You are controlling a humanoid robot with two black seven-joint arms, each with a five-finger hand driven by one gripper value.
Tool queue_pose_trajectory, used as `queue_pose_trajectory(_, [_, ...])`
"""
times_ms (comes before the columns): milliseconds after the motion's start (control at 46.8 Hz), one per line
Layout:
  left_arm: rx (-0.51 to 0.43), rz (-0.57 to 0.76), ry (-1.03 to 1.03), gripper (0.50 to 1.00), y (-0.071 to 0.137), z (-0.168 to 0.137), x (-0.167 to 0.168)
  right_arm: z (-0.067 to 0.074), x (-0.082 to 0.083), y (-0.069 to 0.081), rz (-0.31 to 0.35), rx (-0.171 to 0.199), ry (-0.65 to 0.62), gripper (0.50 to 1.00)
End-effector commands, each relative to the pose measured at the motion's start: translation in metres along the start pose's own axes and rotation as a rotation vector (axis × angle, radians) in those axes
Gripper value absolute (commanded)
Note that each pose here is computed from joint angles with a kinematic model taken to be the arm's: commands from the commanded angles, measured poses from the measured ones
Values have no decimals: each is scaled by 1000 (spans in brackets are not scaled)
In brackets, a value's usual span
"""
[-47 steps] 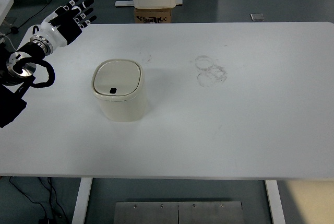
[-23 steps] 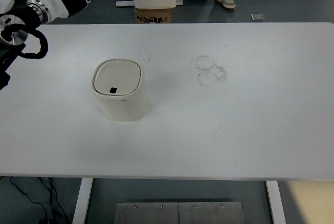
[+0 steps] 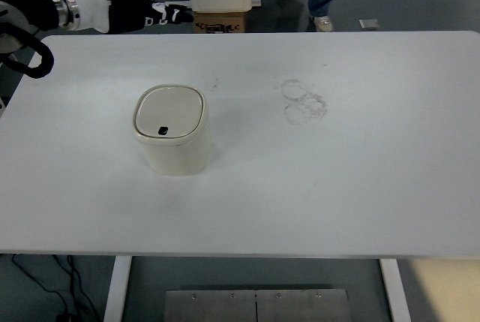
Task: Open trash bin
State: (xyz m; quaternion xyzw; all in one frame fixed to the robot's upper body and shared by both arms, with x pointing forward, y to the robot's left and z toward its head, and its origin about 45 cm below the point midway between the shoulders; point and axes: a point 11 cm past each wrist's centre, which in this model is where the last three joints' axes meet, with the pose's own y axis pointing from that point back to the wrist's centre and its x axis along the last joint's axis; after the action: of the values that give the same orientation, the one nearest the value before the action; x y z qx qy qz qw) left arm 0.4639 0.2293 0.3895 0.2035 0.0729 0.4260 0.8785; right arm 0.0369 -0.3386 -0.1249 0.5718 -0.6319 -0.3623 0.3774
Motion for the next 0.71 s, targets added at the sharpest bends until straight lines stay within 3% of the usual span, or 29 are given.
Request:
queue_pose_trajectory(0, [46, -8, -101, 1000, 2, 5, -4, 0, 0, 0, 0, -1, 1, 991])
queue_pose_trajectory(299, [324, -226, -476, 1000, 22, -7, -47, 0, 0, 0, 0, 0, 0, 991])
queue_pose_trajectory(449, [343, -211, -574, 1000, 26, 5, -45, 0, 0, 0, 0, 0, 0, 991])
queue_pose_trajectory(577, [456, -237, -697, 1000, 44, 15, -41, 0, 0, 0, 0, 0, 0, 991])
queue_pose_trajectory(684, [478, -226, -714, 1000, 46, 16, -39, 0, 0, 0, 0, 0, 0, 991])
